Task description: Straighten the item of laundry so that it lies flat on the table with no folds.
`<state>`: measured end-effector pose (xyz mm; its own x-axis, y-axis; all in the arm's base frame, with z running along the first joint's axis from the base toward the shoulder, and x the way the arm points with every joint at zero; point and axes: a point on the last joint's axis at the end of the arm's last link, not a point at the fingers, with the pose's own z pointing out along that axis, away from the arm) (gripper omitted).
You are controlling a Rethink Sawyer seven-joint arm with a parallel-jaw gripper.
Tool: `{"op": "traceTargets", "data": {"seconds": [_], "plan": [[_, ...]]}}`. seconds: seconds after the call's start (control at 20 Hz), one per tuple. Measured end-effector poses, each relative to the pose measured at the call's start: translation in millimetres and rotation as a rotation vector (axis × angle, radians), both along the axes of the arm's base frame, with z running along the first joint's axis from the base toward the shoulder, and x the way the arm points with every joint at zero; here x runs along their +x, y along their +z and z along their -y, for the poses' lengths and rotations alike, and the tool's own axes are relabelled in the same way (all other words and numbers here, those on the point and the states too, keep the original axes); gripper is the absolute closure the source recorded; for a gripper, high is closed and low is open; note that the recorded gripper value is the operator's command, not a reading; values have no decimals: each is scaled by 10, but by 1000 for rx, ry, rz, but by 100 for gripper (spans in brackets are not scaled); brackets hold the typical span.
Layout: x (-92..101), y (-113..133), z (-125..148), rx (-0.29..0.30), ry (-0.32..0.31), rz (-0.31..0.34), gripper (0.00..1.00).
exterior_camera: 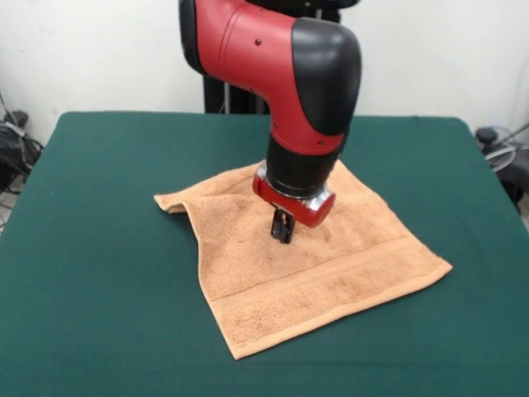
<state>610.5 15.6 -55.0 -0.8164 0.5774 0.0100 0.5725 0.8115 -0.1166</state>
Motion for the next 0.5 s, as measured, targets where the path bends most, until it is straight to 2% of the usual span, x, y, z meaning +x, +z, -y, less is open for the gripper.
{"op": "traceTargets", "data": {"seconds": [0.5], "plan": [[18,-6,-45,-16,19,2,100]]}}
